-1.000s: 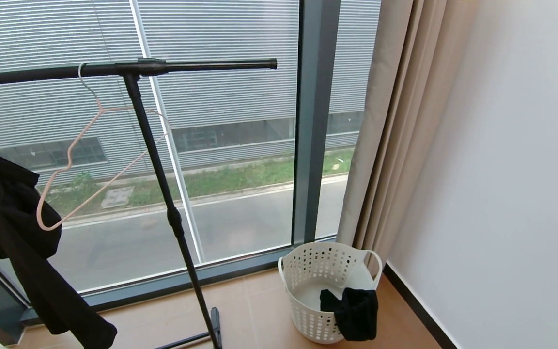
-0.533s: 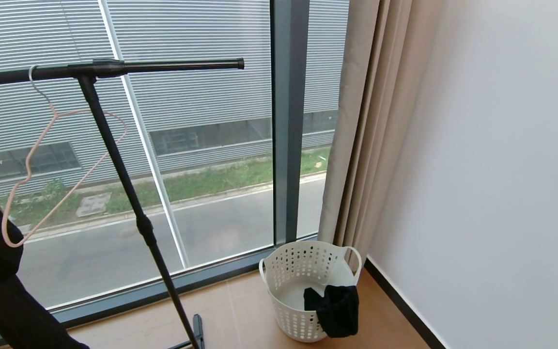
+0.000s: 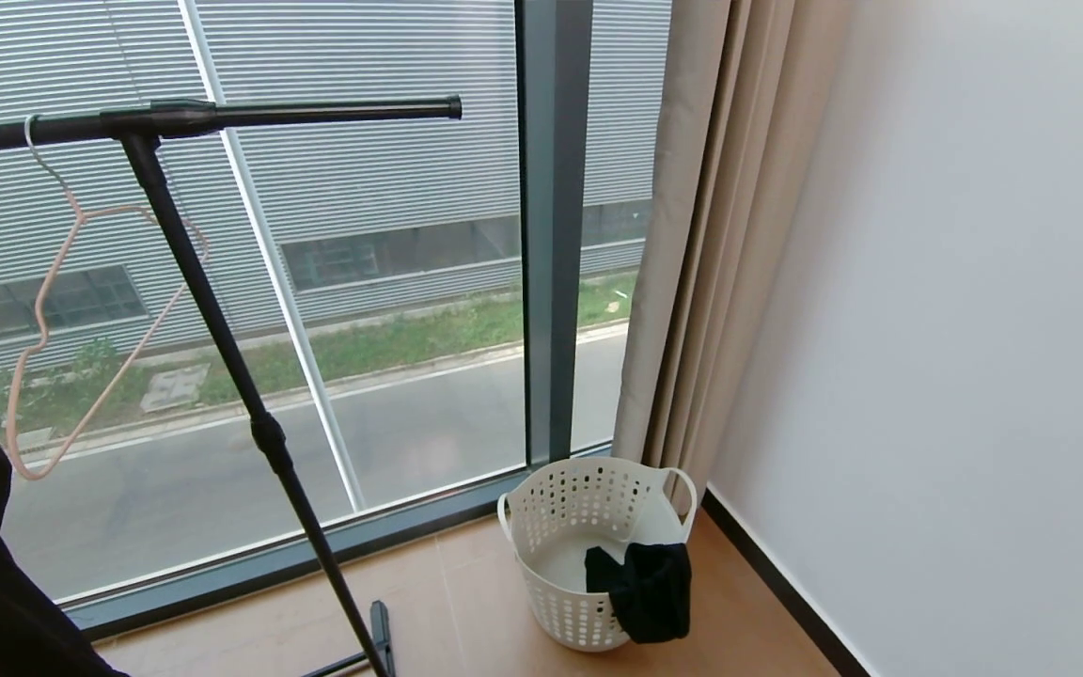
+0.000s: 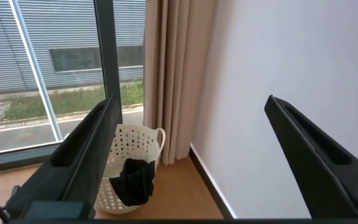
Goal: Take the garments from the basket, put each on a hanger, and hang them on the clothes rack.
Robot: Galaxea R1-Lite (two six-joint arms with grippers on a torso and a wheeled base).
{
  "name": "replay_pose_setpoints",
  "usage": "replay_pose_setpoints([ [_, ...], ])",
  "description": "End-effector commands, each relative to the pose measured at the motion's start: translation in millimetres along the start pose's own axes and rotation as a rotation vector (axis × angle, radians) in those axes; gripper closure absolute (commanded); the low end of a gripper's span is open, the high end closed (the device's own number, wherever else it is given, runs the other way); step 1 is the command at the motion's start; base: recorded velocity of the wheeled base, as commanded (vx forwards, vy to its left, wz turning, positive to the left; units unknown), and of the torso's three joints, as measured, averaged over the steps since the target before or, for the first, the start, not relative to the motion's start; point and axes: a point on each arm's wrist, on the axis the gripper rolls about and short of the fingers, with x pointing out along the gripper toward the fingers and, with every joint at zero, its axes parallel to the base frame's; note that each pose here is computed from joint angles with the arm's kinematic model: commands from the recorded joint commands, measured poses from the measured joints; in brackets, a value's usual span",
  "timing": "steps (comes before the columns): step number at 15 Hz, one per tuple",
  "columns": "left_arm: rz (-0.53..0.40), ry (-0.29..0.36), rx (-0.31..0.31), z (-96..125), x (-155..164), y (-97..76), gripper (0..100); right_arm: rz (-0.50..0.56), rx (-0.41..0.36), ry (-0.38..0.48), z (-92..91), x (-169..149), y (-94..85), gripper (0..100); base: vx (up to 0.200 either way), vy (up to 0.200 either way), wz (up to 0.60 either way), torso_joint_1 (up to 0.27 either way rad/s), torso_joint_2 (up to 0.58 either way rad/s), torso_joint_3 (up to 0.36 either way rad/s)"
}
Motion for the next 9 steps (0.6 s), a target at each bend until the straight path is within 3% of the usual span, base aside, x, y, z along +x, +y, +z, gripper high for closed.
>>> replay_pose_setpoints([
  [1,0.000,0.001,-0.001,0.1,0.1,0.0,0,0.000,-0.001,0.001,0.1,0.1,0.0,0,0.000,0.000,0.00,-0.012,0.00,-0.193],
  [9,0.001,0.001,-0.002,0.1,0.1,0.0,0,0.000,-0.006,0.001,0.1,0.1,0.0,0,0.000,0.000,0.00,0.001,0.00,-0.195],
])
